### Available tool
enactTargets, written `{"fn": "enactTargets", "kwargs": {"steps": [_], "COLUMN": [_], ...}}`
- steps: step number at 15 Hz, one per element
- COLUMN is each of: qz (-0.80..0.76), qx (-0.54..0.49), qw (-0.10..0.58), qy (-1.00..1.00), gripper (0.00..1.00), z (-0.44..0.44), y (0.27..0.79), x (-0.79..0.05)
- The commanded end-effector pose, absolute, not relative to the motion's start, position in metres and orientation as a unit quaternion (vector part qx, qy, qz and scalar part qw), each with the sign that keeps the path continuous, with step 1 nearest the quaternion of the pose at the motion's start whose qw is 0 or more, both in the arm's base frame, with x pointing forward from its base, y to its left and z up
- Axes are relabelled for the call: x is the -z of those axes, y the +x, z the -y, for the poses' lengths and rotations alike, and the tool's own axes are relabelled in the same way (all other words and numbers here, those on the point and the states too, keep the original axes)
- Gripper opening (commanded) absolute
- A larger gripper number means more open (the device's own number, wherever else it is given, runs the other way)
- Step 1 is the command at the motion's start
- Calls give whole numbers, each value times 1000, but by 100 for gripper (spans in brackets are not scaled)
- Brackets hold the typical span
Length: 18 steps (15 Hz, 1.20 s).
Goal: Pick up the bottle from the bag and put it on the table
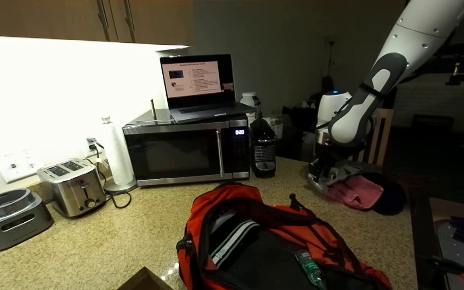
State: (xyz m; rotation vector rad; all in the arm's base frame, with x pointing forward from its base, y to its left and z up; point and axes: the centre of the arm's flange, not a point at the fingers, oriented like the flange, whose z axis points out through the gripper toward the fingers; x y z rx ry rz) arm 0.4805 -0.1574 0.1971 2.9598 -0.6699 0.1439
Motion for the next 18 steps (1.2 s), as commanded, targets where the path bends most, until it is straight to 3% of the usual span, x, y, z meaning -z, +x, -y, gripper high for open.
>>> {"fn": "enactTargets", "kwargs": {"steps": [1,4,10,18], "qz": [208,177,76,-7], "qx": [-64,-87,-157,-161], "qw": [44,34,9,-30], "qy": [975,980,985,986], "gripper": [90,100,100,100], "z": [149,130,68,18], "y": [474,466,438,403], "x": [-199,-214,-267,-299]}}
